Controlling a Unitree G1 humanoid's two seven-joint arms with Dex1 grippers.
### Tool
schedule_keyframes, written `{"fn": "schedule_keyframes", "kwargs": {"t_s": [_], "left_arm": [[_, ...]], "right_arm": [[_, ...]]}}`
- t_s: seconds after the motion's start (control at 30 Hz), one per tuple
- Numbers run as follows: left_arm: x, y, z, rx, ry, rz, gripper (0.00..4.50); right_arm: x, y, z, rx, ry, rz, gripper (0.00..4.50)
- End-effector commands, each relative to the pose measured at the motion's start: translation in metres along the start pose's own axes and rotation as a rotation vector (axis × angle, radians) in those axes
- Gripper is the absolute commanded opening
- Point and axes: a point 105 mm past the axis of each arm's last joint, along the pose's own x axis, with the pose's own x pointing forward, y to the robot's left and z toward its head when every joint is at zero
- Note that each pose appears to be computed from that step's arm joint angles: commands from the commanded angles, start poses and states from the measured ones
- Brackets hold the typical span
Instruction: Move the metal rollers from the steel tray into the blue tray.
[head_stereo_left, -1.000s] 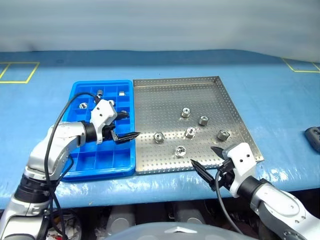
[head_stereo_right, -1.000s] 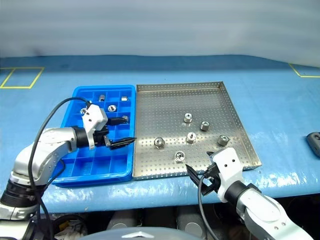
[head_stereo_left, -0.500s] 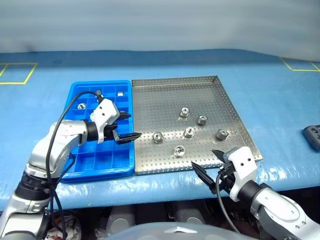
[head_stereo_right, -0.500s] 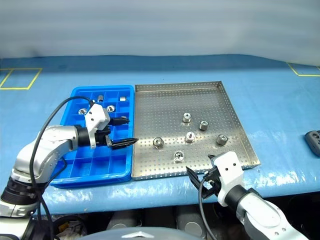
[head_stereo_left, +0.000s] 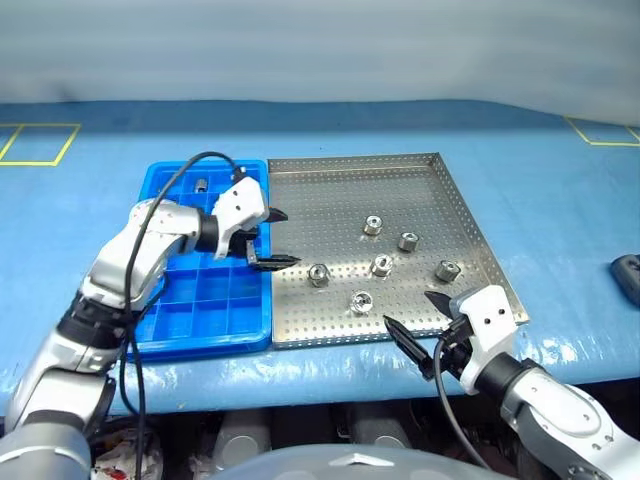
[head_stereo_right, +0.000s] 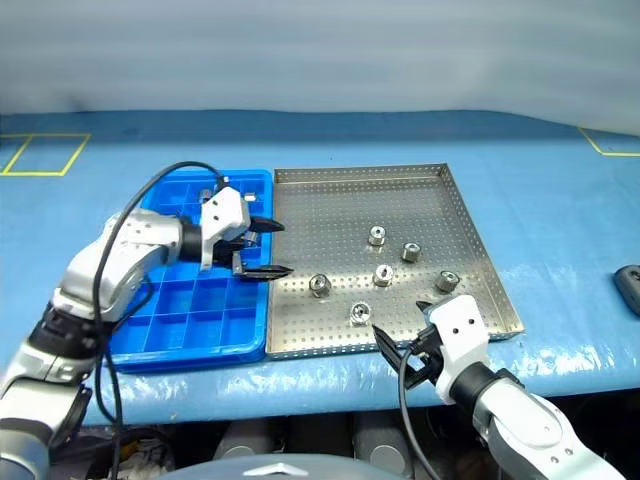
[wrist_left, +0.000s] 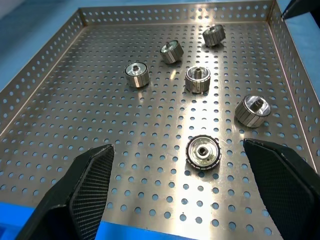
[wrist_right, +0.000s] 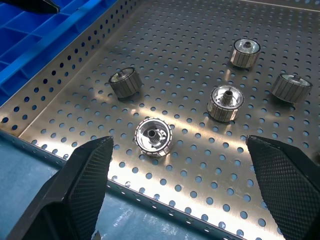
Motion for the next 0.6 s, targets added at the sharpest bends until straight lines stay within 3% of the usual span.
{"fn": "schedule_keyframes", "kwargs": {"t_s": [0.03,0.3,0.6], "left_arm": [[0.011,0.005,0.01,0.081,0.013,-0.066,4.5],[0.036,0.001,0.007,0.17,0.124,-0.288,4.5],[0.055,-0.002,-0.004,0.227,0.196,-0.372,4.5]], "right_arm": [[-0.002,0.004,0.011,-0.018,-0.048,-0.004,4.48],[-0.002,0.005,0.009,0.01,-0.067,-0.038,4.48],[-0.004,0.006,0.007,0.028,-0.082,-0.066,4.48]]}}
